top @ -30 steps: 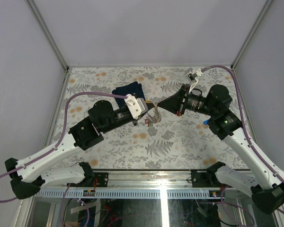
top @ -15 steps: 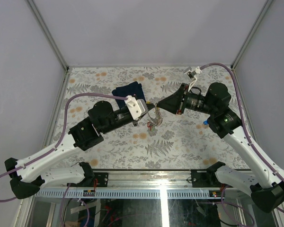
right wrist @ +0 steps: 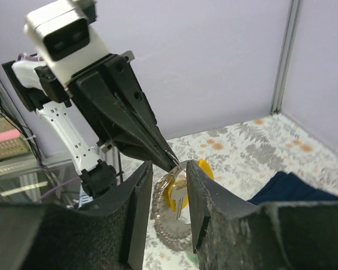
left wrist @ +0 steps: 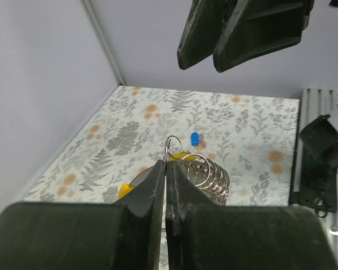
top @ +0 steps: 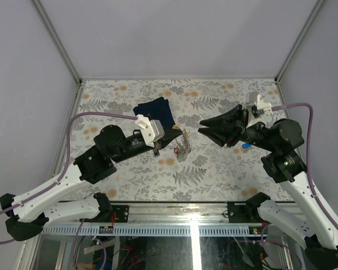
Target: Put the keys on the keyring
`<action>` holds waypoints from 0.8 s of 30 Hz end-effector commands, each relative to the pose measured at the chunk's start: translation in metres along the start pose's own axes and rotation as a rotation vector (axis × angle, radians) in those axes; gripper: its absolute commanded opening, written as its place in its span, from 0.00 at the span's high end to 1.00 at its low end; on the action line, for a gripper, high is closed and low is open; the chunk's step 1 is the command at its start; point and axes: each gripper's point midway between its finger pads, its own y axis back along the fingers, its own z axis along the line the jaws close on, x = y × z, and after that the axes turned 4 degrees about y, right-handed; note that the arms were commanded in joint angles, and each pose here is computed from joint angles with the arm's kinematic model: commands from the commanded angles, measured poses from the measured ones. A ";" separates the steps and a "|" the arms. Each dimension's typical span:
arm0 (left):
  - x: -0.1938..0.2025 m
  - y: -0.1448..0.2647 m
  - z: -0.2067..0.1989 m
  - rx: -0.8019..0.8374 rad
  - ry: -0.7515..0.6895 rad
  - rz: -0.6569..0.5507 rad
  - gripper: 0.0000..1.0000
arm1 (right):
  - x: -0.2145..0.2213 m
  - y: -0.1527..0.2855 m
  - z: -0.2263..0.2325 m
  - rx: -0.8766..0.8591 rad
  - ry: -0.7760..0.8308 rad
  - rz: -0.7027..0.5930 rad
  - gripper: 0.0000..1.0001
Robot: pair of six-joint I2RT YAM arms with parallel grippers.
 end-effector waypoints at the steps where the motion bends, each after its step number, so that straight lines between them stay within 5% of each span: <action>1: -0.047 0.009 -0.019 0.085 0.097 -0.187 1.00 | -0.017 0.004 0.022 -0.128 0.235 -0.103 0.63; 11: -0.054 0.018 -0.045 0.212 0.227 -0.271 1.00 | -0.018 0.006 0.059 -0.398 0.265 -0.062 0.62; 24: -0.052 0.010 -0.052 0.261 0.210 -0.260 1.00 | 0.009 -0.002 0.048 -0.382 0.164 0.013 0.63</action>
